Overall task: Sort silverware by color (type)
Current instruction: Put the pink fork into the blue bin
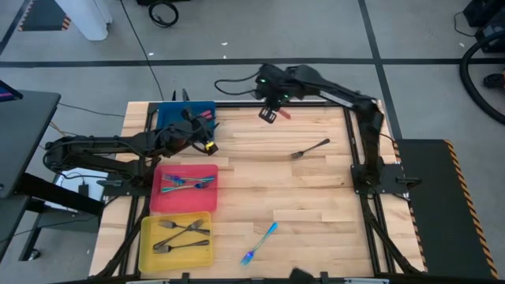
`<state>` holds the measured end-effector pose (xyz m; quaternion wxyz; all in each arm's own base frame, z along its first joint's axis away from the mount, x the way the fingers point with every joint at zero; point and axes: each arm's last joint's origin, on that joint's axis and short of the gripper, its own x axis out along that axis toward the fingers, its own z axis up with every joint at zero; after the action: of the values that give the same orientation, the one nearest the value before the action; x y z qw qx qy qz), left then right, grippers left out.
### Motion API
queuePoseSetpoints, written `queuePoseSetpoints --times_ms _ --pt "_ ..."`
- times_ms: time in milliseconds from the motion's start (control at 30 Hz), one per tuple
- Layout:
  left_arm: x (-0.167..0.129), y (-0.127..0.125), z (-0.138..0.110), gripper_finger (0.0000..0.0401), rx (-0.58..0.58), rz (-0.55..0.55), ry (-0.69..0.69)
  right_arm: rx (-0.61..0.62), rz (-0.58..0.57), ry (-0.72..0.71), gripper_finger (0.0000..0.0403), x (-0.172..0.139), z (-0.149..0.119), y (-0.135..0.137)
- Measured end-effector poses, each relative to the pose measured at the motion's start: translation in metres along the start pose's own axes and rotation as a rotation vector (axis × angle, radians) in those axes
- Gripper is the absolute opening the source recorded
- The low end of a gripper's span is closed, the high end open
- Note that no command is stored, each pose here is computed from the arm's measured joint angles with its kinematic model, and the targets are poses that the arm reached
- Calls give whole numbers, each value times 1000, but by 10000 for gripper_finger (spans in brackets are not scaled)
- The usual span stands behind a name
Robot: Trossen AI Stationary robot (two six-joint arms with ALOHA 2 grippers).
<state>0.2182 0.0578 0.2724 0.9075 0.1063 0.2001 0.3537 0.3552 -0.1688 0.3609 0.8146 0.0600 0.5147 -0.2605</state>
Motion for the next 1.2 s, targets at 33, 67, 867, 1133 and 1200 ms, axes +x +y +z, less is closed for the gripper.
queuePoseSetpoints --times_ms 33,67,867,1133,1200 --pt "0 0 1 103 -10 1 -6 -12 -27 -48 37 -15 0 5" --pt "0 0 2 103 -24 2 -13 -19 -53 -96 37 -30 -1 10" --pt "62 -9 -2 103 -269 -359 -172 -302 -279 -276 37 -87 -30 91" --pt "79 -22 -11 103 -200 -367 -176 -296 -320 -162 37 -45 -53 112" --pt "81 -23 -13 103 -196 -363 -172 -296 -324 -158 37 -36 -58 118"
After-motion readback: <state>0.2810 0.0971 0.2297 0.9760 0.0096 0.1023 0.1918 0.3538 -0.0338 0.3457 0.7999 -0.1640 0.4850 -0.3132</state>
